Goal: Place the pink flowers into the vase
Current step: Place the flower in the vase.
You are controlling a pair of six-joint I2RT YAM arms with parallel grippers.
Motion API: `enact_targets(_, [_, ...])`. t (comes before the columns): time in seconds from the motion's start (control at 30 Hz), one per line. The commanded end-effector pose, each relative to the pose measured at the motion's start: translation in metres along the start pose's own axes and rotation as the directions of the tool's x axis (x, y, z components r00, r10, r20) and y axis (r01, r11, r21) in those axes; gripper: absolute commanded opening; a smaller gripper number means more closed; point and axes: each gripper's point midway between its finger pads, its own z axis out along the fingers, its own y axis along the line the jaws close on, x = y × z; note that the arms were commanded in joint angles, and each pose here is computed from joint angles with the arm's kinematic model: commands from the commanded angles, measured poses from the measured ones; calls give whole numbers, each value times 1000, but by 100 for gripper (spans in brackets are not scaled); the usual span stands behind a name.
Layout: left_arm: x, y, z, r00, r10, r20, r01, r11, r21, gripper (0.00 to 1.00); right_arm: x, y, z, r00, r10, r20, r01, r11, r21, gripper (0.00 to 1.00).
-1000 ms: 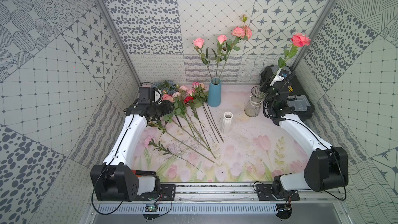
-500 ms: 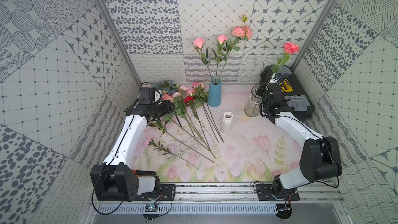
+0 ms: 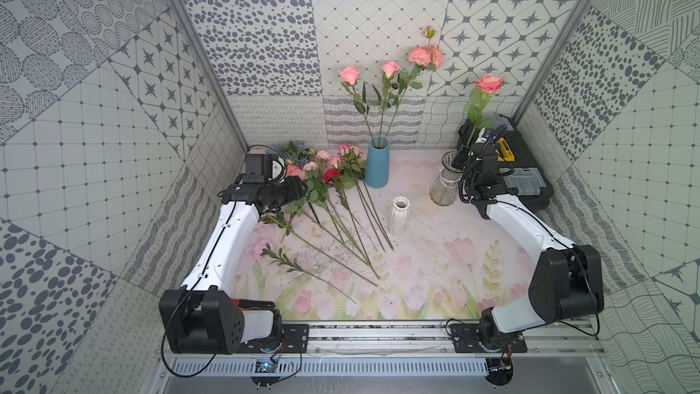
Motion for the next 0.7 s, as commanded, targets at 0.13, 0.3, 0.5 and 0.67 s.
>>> enact_targets(0.13, [-5,7,8,1000,-22,-1,22,999,-24,56,-16,11,-59,999,-18,-48,19,1000,4,51])
enact_targets(0.3, [2,12,23,996,-74,-50,72,997,-37,48,-3,19,-88,990,-53,-130,48,998,-42,52])
enact_targets(0.5, [6,16,31,992,-111,-65,104,989,-100,46,22,36,-118,965,-114,-236,84,988,-133,52])
enact_targets(0.67, [11,19,39,986,-154,-66,142,977,-157,46,38,64,-141,943,-190,-273,121,961,-250,52])
